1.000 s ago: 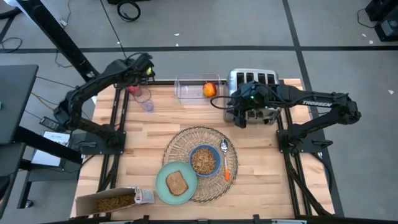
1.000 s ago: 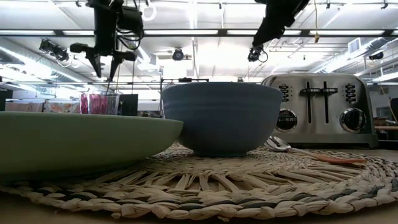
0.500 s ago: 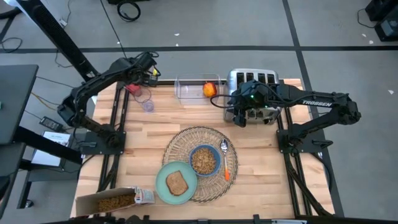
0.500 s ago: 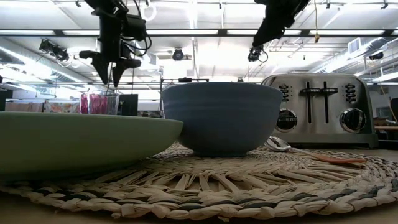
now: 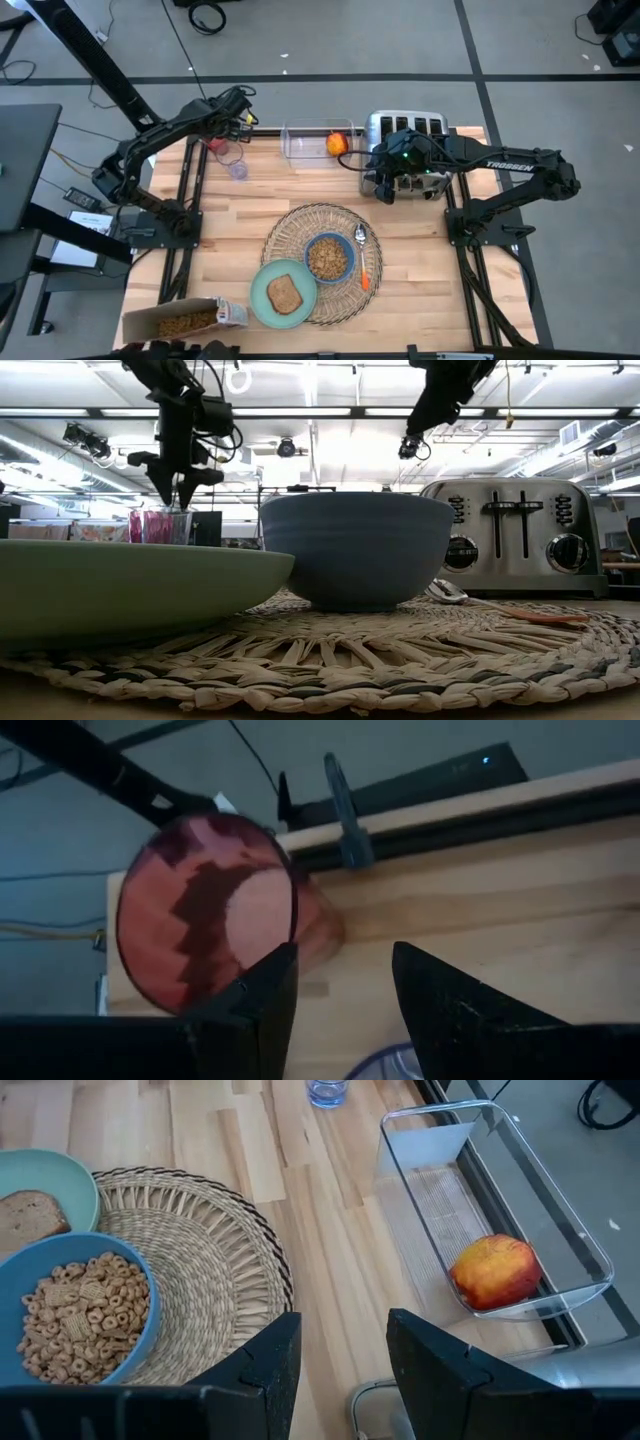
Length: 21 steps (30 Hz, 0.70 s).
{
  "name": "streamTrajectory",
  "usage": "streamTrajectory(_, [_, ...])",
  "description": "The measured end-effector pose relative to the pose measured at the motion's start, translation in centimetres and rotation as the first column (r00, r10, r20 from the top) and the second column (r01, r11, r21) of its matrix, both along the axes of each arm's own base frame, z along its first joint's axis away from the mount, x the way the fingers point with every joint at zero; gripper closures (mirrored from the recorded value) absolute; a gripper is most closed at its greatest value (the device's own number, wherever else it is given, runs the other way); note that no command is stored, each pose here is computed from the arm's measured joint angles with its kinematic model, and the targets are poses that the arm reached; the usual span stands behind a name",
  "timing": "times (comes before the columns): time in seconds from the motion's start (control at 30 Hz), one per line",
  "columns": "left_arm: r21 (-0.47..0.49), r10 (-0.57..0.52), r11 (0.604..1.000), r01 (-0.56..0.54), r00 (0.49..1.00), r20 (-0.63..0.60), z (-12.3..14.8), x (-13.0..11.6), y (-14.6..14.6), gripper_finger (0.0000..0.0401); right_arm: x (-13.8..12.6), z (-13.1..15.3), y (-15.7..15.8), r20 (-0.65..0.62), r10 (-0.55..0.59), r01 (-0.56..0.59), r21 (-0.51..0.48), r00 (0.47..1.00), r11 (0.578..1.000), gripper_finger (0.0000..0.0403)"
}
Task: Arrange a breakfast setting
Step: Put the red cup of milk to the top right of the brown placemat
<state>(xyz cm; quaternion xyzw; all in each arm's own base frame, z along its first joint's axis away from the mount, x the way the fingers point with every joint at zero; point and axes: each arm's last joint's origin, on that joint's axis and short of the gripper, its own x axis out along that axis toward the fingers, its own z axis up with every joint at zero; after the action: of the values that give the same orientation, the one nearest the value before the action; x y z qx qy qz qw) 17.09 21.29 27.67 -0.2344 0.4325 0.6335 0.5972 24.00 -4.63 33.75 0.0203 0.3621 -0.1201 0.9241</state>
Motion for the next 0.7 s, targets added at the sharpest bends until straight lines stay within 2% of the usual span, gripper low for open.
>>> streamTrajectory(0.2, [0.016, 0.046, 0.999, -0.046, 0.999, 0.002, 0.0, -1.2, 1.1, 0.0230, 0.0, 0.0, 0.0, 0.011, -0.037, 0.036, 0.039, 0.999, 0.999, 0.0245])
streamTrajectory(0.7, [-0.039, 0.011, 0.999, -0.012, 1.000, -0.025, -0.1, -2.2, 1.6, 0.0230, 0.3, 0.4, -0.1, 0.068, -0.063, 0.060, 0.048, 0.996, 0.997, 0.0245])
